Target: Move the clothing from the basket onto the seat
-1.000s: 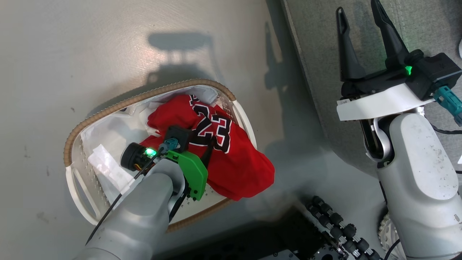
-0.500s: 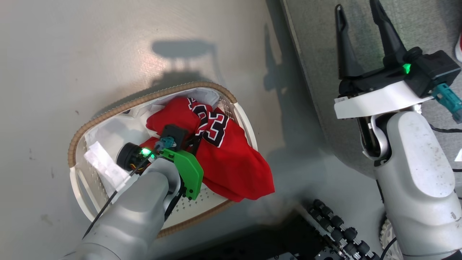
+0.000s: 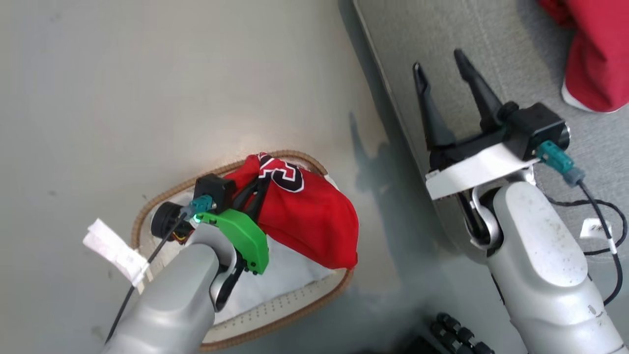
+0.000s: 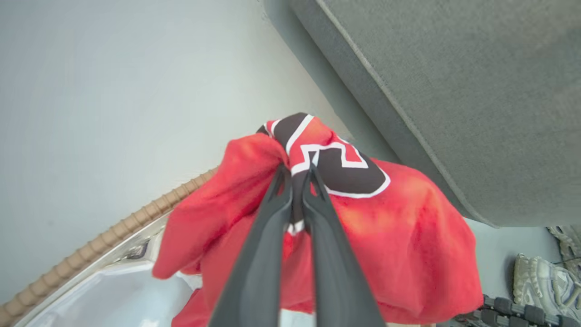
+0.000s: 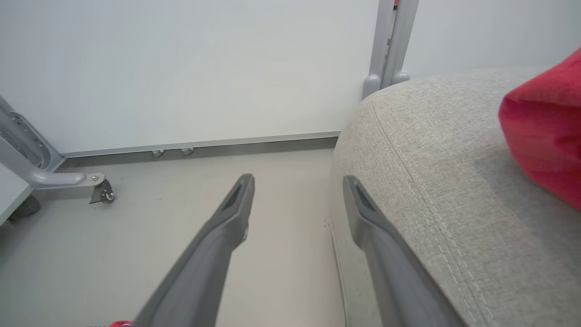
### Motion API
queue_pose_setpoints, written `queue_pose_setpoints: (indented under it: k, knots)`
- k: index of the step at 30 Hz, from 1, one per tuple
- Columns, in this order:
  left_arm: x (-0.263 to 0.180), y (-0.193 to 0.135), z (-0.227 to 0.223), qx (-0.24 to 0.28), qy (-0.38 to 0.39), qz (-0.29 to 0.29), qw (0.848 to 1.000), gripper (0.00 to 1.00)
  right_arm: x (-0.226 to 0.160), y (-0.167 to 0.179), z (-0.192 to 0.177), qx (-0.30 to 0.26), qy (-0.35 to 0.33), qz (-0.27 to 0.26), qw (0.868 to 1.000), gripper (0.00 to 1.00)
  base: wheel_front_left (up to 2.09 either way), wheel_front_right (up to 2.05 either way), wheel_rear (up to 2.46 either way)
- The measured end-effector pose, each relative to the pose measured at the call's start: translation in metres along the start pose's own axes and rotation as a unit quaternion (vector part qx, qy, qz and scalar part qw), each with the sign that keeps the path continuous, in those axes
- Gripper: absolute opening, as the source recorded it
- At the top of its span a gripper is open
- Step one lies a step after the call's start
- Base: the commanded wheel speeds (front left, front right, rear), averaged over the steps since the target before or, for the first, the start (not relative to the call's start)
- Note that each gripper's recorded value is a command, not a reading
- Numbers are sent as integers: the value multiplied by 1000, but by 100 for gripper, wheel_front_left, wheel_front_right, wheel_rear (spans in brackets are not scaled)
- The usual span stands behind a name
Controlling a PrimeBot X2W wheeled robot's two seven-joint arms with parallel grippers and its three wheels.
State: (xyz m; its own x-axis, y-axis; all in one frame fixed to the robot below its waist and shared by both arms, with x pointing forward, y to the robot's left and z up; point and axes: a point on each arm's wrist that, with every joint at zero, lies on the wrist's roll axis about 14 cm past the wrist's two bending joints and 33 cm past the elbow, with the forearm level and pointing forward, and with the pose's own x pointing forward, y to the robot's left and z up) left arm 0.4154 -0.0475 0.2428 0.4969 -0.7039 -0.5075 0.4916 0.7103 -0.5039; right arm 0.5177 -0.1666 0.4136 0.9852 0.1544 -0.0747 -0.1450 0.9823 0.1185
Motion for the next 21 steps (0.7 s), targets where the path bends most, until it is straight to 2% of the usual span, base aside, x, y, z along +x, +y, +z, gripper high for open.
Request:
queue_pose_setpoints:
  k: [7,13,16,21]
  knots:
    - [-38,-28,52,28,-93,-2,995,0,-26,15,18,3,-3,14,1000,100,0,0,0]
    - [-80,-53,110,48,-197,0,979,0,-50,31,30,11,-8,27,1000,100,0,0,0]
    - [-106,-64,142,75,-252,2,965,0,-60,42,38,15,-15,37,999,100,0,0,0]
    - [-151,-87,194,129,-338,2,932,0,-76,58,50,20,-26,52,998,100,0,0,0]
